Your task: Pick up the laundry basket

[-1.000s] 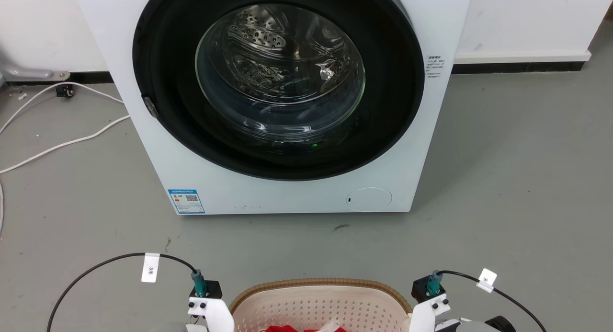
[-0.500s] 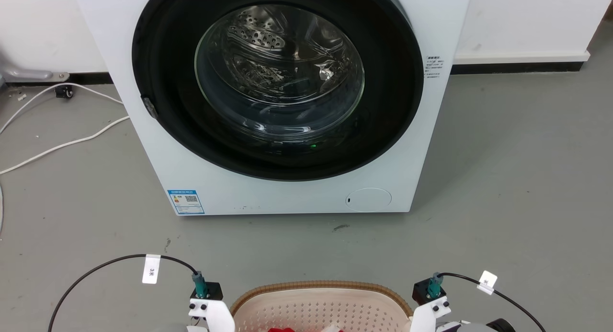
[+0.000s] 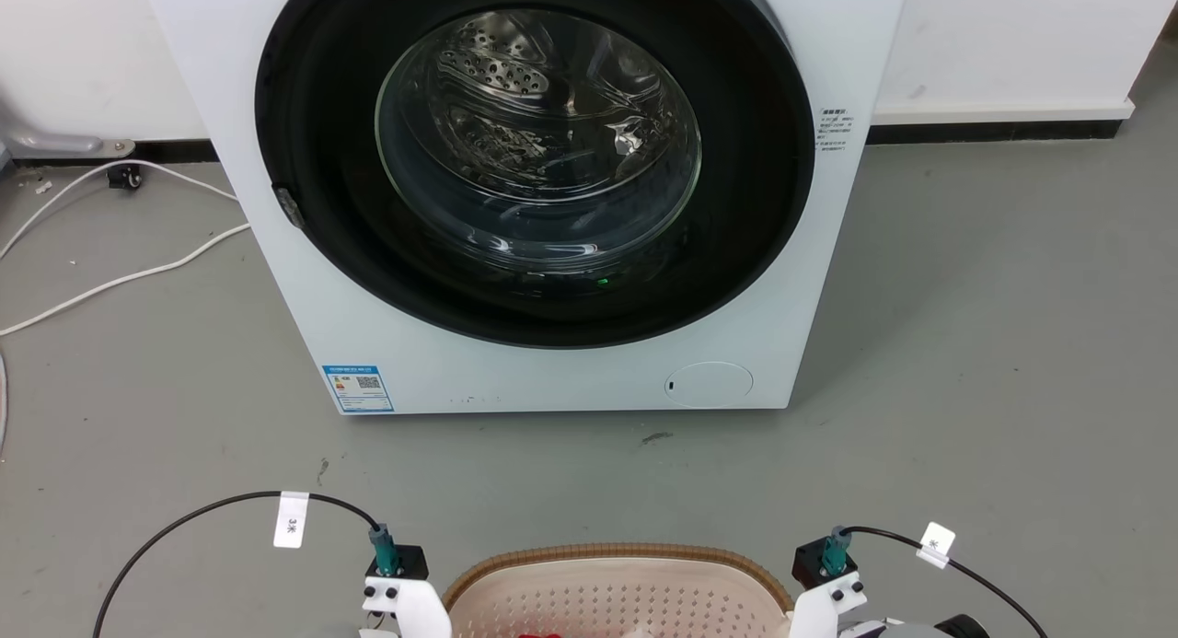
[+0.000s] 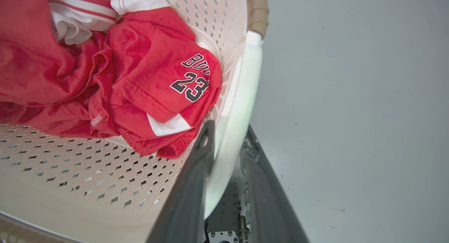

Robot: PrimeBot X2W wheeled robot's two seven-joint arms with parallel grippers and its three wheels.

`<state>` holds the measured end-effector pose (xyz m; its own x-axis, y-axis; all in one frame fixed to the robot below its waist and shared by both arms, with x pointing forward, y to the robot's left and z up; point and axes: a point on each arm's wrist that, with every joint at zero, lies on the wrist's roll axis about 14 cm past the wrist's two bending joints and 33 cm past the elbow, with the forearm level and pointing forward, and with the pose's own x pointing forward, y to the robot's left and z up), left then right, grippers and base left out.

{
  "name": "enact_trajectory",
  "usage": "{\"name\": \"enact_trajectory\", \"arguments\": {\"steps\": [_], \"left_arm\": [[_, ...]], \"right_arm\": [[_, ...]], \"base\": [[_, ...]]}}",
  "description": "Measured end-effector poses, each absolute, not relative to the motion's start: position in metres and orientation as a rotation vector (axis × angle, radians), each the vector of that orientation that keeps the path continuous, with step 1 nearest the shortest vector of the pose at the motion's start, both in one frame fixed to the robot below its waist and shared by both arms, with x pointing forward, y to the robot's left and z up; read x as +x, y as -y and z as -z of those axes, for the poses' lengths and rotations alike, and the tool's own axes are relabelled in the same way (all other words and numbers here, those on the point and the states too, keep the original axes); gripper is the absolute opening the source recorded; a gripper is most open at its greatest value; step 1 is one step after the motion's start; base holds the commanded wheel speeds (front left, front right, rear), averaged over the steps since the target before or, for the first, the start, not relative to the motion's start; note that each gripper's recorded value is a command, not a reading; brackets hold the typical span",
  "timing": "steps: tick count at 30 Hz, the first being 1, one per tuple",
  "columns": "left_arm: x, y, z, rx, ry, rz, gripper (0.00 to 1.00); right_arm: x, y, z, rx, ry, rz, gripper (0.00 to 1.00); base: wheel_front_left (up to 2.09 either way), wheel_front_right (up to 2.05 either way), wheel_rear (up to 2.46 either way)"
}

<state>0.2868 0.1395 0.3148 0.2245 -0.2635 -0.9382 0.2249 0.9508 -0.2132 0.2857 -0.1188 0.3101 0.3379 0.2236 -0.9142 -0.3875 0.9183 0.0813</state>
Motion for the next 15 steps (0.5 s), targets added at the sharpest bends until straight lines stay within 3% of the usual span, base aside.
{"name": "enact_trajectory", "arguments": {"steps": [15], "left_arm": [[0.2849,-0.1396,-0.3129,-0.036,-1.311,0.338,0.0]], "right_arm": [[0.2854,0.1188,-0.3092,-0.157,-1.167,-0.4,0.0]], "base": [[0.0,0.0,0.0]]}}
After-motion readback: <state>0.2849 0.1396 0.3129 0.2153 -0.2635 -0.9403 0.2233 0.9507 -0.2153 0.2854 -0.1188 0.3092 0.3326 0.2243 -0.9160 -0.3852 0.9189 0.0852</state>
